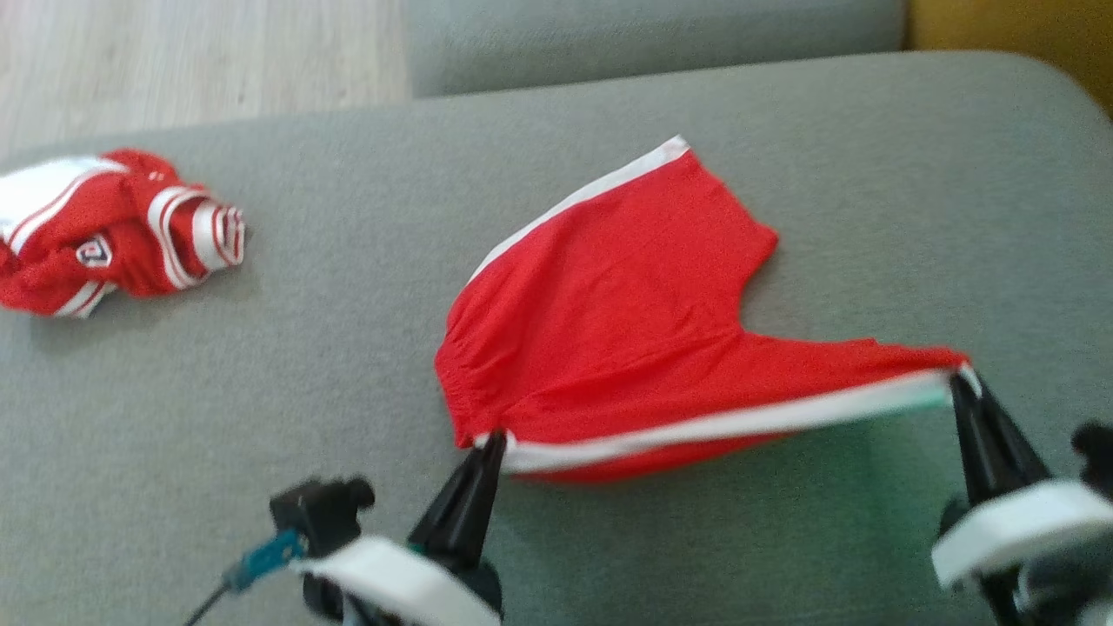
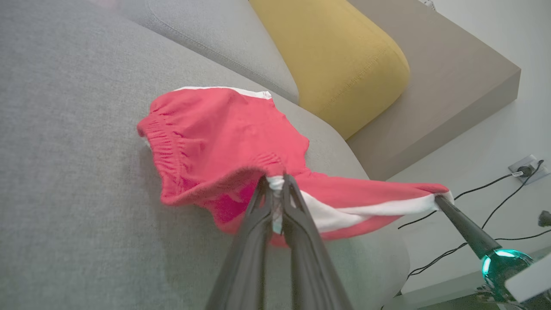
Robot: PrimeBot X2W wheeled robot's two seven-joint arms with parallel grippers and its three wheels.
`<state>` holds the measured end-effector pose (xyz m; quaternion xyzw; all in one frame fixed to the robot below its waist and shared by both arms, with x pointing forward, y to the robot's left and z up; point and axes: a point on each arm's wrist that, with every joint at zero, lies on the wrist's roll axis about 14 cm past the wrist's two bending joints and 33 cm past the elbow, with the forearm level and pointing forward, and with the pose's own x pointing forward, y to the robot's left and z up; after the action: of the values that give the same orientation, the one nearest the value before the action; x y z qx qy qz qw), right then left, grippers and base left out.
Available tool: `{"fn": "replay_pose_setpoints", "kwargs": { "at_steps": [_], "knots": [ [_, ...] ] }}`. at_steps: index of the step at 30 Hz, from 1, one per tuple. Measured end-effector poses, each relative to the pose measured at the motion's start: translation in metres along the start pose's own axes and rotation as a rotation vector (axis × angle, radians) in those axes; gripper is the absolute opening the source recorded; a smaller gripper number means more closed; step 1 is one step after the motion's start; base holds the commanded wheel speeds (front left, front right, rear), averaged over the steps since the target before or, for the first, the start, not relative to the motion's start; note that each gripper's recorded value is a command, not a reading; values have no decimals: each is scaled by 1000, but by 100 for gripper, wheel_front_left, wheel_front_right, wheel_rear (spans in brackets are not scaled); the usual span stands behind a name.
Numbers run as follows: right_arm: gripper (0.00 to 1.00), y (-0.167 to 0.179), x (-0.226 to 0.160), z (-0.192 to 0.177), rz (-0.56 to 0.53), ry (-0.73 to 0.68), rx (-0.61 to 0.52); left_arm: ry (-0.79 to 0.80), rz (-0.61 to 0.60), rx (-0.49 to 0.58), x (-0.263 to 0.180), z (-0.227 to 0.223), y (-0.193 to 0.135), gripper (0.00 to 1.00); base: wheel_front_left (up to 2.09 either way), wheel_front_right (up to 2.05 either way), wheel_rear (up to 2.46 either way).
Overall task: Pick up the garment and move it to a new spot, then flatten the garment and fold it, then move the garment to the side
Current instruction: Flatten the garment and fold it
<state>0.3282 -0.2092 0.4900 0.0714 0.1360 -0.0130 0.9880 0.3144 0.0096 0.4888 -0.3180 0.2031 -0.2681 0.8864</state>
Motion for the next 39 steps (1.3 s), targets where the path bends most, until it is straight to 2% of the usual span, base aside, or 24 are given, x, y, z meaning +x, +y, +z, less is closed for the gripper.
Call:
{"fn": "replay_pose_setpoints", "kwargs": {
  "at_steps": [9,10,11,18,24,25,27,28,29,30,31,39],
  "knots": [
    [0,22,101,14,54,71,-72,-59,32,-15,52,34,23,0,0,0,0],
    [0,28,126,16,70,94,-96,-61,53,-18,64,40,33,0,0,0,0],
    [0,28,126,16,70,94,-96,-61,53,-18,64,40,33,0,0,0,0],
    [0,57,202,14,147,176,-231,-72,136,-45,99,60,72,0,0,0,0],
    [0,85,241,-3,206,243,-277,-52,237,-59,103,58,111,0,0,0,0],
    [7,87,245,-7,211,254,-281,-52,251,-60,103,57,116,0,0,0,0],
    [36,90,251,-15,218,269,-283,-51,269,-64,104,56,122,0,0,0,0],
    [57,92,253,-18,220,274,-278,-56,274,-69,104,57,124,11,0,0,0],
    [100,92,256,-19,219,269,-272,-57,276,-72,105,57,124,41,0,0,0],
    [100,92,258,-20,216,265,-273,-63,277,-72,105,57,125,94,0,0,0],
    [100,92,260,-20,214,255,-274,-65,269,-70,106,57,124,100,0,0,0],
    [100,93,260,-10,211,168,-249,-142,208,-18,106,73,104,100,0,0,0]
  ]
}}
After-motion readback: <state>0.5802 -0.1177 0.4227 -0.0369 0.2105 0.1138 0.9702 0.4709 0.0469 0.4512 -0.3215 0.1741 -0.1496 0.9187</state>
